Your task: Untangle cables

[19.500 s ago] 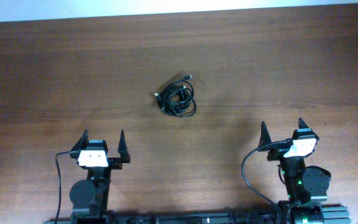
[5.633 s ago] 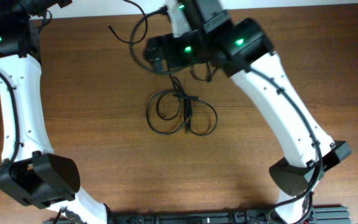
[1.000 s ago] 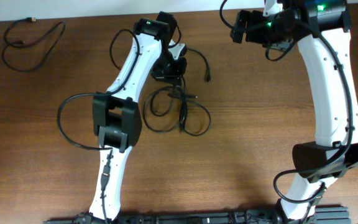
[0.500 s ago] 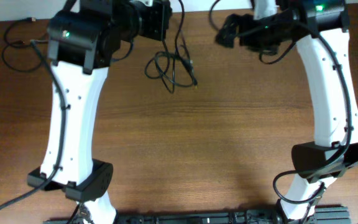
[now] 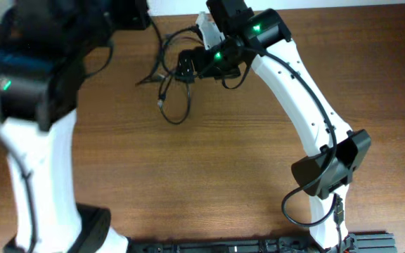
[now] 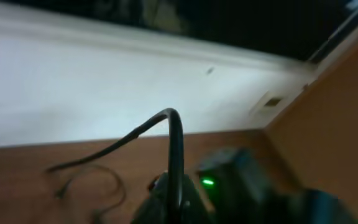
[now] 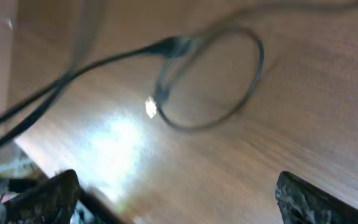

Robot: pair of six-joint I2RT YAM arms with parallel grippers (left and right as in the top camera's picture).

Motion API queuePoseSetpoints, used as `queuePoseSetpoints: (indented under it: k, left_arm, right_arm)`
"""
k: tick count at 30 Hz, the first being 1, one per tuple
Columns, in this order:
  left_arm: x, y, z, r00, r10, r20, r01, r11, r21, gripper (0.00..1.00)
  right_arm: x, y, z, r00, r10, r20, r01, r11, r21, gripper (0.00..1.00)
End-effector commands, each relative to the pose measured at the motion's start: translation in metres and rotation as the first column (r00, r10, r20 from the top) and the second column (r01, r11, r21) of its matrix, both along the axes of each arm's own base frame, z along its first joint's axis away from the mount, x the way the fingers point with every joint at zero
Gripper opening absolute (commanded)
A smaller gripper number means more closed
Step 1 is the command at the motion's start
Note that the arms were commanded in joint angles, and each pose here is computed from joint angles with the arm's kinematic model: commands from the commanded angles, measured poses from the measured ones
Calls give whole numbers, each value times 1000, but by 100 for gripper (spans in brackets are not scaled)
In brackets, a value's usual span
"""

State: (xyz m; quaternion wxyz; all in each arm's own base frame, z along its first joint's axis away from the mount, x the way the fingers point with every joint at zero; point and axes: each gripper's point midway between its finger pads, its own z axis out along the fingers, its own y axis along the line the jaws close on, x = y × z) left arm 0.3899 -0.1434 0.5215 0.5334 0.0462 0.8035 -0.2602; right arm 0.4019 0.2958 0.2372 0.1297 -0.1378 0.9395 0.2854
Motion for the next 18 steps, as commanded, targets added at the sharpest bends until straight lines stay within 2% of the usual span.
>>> queuePoseSetpoints:
  k: [1,4,7,8,10,11,13,14,16,18]
  left_arm:
    - [-42,7,43,995,-12,101,18,998,-56,0]
    - [-49,11,43,995,-3,96,8,999,-53,0]
    - [-34,43,33,979,189,77,-189,982,-1,0]
    - [-31,63,27,951,300,72,-303,952,35,0]
    - [-30,105,11,861,505,54,-507,851,138,0]
    - [-32,115,3,833,551,43,-549,817,177,0]
    - [-26,112,-9,842,539,9,-530,823,205,0]
    - [-21,102,-16,866,500,-19,-487,849,205,0]
    - [-9,82,-31,902,424,-76,-403,893,200,0]
    - [13,79,-49,895,433,-105,-402,886,229,0]
  right_arm:
    - [14,10,-16,996,-80,-41,80,997,16,99]
    - [10,22,-8,996,-50,-76,57,994,93,99]
    - [3,29,-2,996,7,-94,8,988,152,99]
    - [5,27,-3,997,0,-82,11,991,137,99]
    - [13,10,-7,995,-44,-92,55,992,113,98]
    - [19,-1,-7,992,-67,-109,80,990,119,99]
    - [23,-15,4,984,-56,-169,92,972,215,99]
    - [18,-18,22,978,16,-210,58,937,343,99]
    - [3,-15,53,970,197,-140,-95,842,531,99]
    - [-6,-12,53,962,230,-148,-117,835,538,99]
